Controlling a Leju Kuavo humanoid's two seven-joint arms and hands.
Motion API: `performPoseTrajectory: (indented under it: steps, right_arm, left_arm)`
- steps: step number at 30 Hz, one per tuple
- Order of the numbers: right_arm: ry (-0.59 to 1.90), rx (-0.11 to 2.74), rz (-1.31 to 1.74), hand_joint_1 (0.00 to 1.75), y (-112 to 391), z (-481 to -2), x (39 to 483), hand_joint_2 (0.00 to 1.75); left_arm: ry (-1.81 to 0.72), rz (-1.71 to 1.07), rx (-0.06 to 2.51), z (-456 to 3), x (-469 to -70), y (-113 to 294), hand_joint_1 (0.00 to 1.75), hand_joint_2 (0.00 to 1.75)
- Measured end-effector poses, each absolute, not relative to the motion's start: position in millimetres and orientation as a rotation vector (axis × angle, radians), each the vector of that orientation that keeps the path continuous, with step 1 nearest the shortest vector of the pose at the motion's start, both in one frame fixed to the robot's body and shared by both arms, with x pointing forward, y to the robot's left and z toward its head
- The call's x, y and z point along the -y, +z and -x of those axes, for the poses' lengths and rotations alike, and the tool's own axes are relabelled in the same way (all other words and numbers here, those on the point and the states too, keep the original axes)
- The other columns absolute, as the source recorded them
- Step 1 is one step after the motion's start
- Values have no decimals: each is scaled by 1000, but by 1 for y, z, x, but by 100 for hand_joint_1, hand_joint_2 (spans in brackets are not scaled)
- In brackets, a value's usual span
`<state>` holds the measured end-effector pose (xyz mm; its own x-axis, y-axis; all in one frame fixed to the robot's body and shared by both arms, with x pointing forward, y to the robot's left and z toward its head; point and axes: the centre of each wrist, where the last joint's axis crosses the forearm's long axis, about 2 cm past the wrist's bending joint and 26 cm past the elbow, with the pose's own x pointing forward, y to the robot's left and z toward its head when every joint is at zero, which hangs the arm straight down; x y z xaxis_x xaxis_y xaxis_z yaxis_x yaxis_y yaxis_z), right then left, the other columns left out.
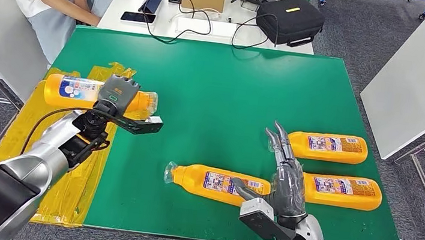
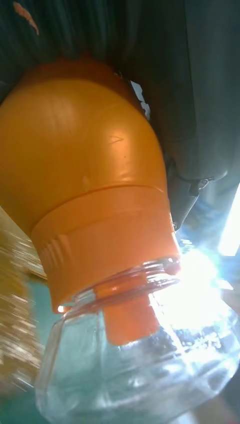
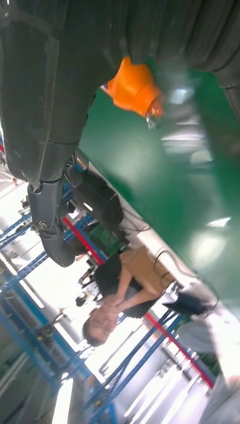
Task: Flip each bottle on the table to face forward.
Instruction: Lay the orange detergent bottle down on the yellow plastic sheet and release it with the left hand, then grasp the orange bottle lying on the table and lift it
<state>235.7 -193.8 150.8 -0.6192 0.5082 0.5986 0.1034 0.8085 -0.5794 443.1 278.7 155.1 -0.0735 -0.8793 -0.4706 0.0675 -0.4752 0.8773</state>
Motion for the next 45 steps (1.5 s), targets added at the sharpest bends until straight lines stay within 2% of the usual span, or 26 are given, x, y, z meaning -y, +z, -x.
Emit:
performPoseTrajectory:
  steps: [4, 5, 6, 9, 10, 14, 18, 20, 24, 30, 35, 39, 45]
  right_arm:
    - [725, 2125, 480, 0, 152, -235, 194, 175]
    - [745, 2110, 492, 0, 152, -236, 194, 175]
    - [762, 2096, 502, 0, 153, -236, 194, 175]
    - [796, 2065, 525, 0, 154, -238, 196, 175]
    - [808, 2056, 529, 0, 154, -239, 196, 175]
    - [866, 2016, 542, 0, 156, -242, 196, 175]
    - [924, 1953, 576, 0, 157, -247, 196, 0]
    - [985, 1876, 598, 0, 154, -252, 196, 0]
    - [1057, 1780, 619, 0, 147, -258, 195, 0]
    - [1187, 1646, 634, 0, 132, -265, 192, 0]
    - [1288, 1550, 600, 0, 114, -273, 185, 0]
    - [1334, 1495, 553, 0, 99, -273, 177, 0]
    - [1382, 1463, 500, 0, 89, -278, 170, 0]
  left_arm:
    - [-1618, -1416, 769, -441, -292, 146, 117, 175]
    - [-1609, -1404, 745, -440, -294, 145, 120, 175]
    - [-1598, -1392, 728, -439, -296, 143, 98, 175]
    - [-1567, -1363, 696, -438, -301, 140, 8, 175]
    - [-1557, -1353, 685, -437, -303, 139, 0, 175]
    - [-1523, -1332, 641, -435, -308, 135, 0, 175]
    - [-1487, -1323, 661, -432, -311, 131, 0, 175]
    - [-1454, -1307, 702, -432, -311, 130, 0, 175]
    - [-1404, -1275, 762, -432, -311, 130, 0, 0]
    - [-1226, -1161, 1050, -433, -300, 135, 0, 0]
    - [-1043, -895, 1353, -440, -279, 149, 0, 0]
    - [-900, -740, 1518, -444, -262, 164, 0, 175]
    - [-663, -464, 1692, -438, -251, 174, 0, 175]
